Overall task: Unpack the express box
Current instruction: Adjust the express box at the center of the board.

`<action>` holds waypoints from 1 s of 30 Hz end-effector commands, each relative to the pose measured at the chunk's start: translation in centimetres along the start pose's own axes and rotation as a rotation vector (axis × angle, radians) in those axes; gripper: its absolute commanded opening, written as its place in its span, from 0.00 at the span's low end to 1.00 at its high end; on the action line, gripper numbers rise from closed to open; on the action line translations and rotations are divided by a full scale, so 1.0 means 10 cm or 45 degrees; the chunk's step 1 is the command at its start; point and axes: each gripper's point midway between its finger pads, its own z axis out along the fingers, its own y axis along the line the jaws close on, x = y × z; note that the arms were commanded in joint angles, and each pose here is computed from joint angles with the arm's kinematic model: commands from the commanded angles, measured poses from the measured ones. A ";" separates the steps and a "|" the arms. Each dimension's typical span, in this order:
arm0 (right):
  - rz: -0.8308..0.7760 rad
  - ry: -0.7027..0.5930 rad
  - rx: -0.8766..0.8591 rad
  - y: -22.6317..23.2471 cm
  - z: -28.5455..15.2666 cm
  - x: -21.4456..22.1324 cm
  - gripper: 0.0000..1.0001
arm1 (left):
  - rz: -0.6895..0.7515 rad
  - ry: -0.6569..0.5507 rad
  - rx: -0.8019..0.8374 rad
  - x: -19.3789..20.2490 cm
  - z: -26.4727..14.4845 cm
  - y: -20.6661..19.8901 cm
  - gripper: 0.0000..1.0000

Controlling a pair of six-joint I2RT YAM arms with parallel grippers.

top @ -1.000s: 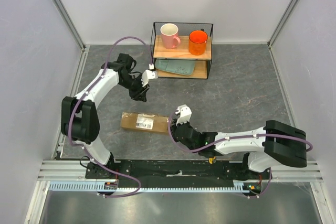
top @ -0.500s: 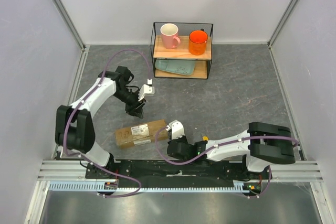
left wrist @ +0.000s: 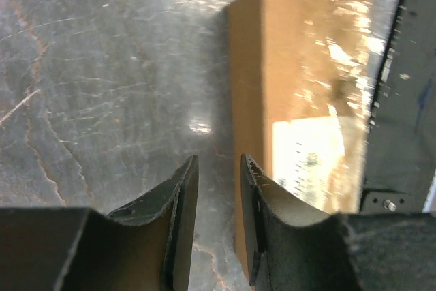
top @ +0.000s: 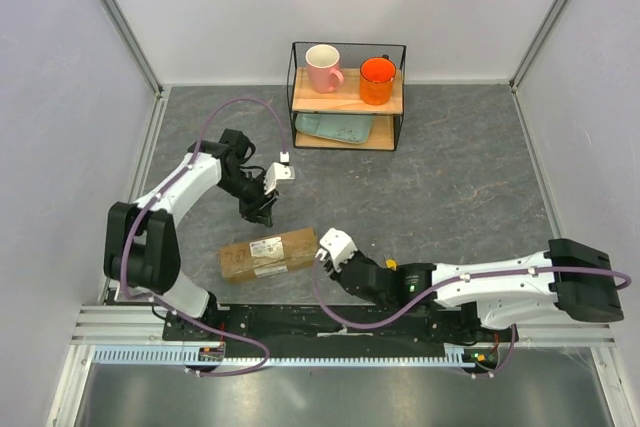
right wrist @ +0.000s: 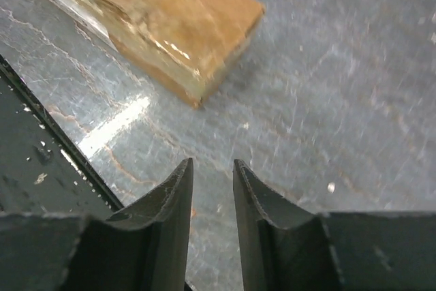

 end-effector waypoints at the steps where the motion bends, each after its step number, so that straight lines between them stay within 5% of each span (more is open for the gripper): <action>1: -0.380 -0.128 -0.075 0.20 0.16 -0.42 0.40 | -0.124 0.013 -0.187 0.03 0.11 0.54 0.37; 11: -0.708 -0.345 -0.294 0.87 0.46 -1.15 0.52 | -0.180 0.004 -0.273 0.02 0.18 0.80 0.36; 22: -0.895 -0.354 -0.559 1.38 0.66 -1.07 0.56 | -0.184 0.037 -0.170 0.15 0.32 0.70 0.36; 30: -0.919 -0.338 -0.547 1.38 0.87 -1.06 0.50 | -0.176 0.014 -0.085 0.16 0.39 0.60 0.35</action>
